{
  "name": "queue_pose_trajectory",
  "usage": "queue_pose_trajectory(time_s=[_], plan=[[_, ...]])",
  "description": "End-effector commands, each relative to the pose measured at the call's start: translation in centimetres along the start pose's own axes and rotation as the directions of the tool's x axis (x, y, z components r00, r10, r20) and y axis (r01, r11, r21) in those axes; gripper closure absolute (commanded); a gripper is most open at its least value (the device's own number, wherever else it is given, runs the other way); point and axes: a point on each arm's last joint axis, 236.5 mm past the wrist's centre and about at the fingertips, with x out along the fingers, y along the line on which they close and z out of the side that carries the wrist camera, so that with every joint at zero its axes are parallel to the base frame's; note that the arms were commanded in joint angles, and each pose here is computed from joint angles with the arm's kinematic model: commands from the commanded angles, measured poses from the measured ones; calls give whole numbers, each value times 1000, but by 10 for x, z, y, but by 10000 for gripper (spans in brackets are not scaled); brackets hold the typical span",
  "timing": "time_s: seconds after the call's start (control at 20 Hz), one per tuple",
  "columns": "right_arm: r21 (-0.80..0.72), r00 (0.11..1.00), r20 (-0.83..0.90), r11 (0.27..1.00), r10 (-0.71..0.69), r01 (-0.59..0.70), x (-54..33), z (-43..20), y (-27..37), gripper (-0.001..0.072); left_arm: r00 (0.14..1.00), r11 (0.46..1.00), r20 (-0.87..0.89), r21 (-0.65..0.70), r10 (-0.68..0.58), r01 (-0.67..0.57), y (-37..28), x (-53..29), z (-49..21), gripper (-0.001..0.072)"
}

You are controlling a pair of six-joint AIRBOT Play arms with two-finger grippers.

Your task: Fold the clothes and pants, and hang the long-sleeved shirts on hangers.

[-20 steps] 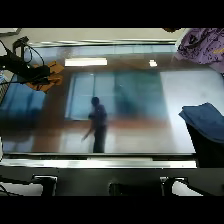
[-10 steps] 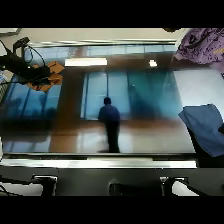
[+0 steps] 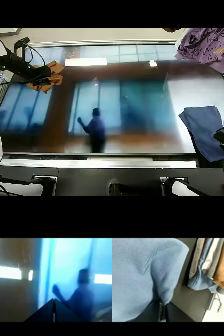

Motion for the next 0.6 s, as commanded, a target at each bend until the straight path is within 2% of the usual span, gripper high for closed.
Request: queue_pose_trajectory(time_s=[0.0,0.05,0.15,0.2,0.3,0.35,0.4,0.45,0.5,0.55], plan=[[-6,1000,11,1000,-24,24,1,2,-5,578,1000,1000,2,1,-1,1,0,0,0,688],[-6,999,15,999,-37,37,1,3,-8,542,1000,1000,2,1,-1,1,0,0,0,688],[-53,997,38,996,-68,69,1,9,-16,274,1000,1000,2,1,-1,1,0,0,0,688],[-76,995,62,994,-76,81,-2,15,-19,196,1000,1000,2,1,-1,1,0,0,0,688],[-90,992,129,996,-16,28,-18,38,-14,198,1000,1000,1,1,0,0,0,0,0,688],[-83,986,161,996,47,-34,-31,50,-6,232,1000,1000,3,1,-1,1,0,-1,0,688],[-75,972,197,991,126,-114,-46,63,4,287,1000,1000,7,1,-1,1,0,-3,0,688],[-90,941,231,968,248,-233,-67,75,23,410,1000,1000,14,1,0,0,1,-6,1,689],[-127,883,250,917,397,-377,-92,83,49,491,1000,999,25,33,0,-1,2,-11,1,689],[-173,802,253,841,541,-512,-119,85,76,520,999,998,35,66,0,-3,4,-16,2,689]])
